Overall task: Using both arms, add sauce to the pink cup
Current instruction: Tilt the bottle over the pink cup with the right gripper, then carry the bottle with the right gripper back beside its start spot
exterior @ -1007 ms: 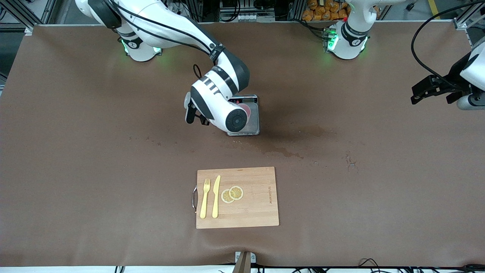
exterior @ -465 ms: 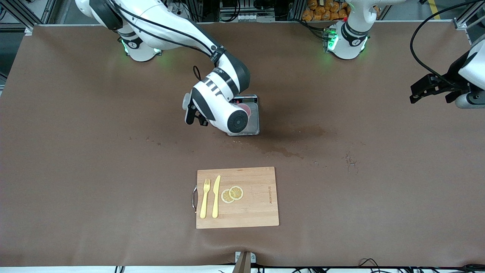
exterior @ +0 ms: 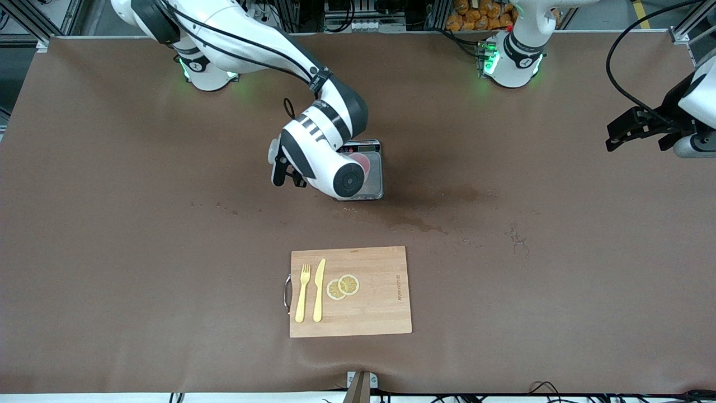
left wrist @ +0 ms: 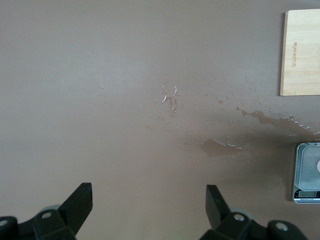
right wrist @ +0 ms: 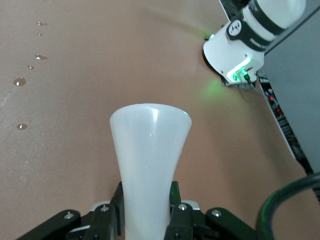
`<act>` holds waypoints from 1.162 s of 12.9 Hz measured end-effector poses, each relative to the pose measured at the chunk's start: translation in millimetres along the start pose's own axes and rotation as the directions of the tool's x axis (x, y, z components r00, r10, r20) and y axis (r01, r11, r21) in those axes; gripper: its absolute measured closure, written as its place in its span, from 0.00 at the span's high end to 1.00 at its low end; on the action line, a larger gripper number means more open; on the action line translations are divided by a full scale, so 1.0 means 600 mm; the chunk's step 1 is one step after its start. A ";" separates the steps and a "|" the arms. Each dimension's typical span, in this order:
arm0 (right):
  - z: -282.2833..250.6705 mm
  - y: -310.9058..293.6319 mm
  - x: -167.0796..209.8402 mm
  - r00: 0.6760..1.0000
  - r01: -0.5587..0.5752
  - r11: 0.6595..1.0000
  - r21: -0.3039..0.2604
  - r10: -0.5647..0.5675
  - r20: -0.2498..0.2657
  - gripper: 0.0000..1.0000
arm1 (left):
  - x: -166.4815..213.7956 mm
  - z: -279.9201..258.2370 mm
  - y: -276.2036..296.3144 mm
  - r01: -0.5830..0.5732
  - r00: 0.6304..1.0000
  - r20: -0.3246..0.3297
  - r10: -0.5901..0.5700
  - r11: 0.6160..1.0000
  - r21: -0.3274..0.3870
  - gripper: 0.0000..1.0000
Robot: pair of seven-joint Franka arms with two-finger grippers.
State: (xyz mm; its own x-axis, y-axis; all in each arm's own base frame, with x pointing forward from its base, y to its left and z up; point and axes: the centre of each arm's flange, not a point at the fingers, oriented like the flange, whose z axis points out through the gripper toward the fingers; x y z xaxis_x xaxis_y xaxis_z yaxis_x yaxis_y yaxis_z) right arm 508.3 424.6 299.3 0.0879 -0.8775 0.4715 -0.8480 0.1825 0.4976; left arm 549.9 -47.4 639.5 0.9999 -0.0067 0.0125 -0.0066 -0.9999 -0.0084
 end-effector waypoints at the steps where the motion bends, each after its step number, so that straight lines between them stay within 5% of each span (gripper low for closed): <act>1: -0.010 -0.004 0.020 0.999 0.033 0.999 -0.006 -0.033 0.006 0.37 | 0.000 0.000 0.000 0.000 1.000 0.000 0.000 1.000 0.000 1.00; 7: -0.050 -0.034 0.134 0.989 0.121 0.992 -0.029 -0.118 0.085 0.37 | 0.000 0.000 0.000 0.000 1.000 0.000 0.000 1.000 0.000 1.00; 11: -0.085 -0.062 0.287 0.940 0.235 0.971 -0.035 -0.218 0.264 0.37 | 0.000 0.001 0.001 -0.001 1.000 0.001 0.001 1.000 0.000 1.00; 15: -0.086 -0.066 0.352 0.896 0.309 0.951 -0.023 -0.283 0.342 0.37 | -0.001 0.002 0.007 -0.007 1.000 0.003 0.007 1.000 0.000 1.00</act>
State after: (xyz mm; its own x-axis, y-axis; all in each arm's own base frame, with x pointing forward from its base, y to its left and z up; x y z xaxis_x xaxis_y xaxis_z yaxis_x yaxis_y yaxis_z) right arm 587.4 255.2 416.7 0.1403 -0.9896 0.0325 -0.7669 -0.0879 0.6357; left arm 549.5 -51.3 638.3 0.9999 -0.0139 0.0099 -0.0139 -0.9999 -0.0086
